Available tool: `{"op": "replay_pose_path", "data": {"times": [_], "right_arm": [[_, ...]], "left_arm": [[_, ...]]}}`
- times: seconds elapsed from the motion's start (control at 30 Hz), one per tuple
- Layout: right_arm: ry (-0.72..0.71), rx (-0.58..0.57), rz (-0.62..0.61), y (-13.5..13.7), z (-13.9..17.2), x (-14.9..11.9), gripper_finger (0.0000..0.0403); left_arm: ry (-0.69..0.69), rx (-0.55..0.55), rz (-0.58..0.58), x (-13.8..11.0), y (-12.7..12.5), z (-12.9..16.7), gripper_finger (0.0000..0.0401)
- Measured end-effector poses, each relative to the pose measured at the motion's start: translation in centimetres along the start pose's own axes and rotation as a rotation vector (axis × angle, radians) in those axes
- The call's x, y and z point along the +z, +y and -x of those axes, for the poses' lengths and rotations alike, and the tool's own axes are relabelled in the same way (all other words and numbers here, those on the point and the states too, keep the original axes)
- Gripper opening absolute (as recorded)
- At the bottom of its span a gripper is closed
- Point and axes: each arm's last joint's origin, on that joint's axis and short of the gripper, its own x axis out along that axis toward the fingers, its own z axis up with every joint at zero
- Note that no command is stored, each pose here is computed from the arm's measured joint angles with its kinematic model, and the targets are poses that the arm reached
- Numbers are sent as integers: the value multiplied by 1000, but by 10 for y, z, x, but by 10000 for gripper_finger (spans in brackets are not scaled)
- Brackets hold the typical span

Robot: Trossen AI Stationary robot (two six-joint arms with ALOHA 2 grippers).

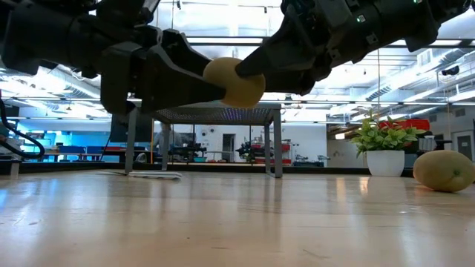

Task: Pick & Place Fruit
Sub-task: Put the left green kiwi into the blue strainer bowl

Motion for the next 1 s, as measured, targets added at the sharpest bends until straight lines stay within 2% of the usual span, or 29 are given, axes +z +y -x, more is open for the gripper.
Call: {"op": "replay_pose_path", "data": {"times": [0.37,0.67,1.0], "right_arm": [[-7,21,-22,0,0,1,261],[-7,21,-22,0,0,1,261],[-11,41,-30,0,-1,2,261]], "left_arm": [[-12,11,-106,6,1,-3,391],[-8,28,-288,14,1,-7,391],[22,18,-325,11,0,-7,391]]}}
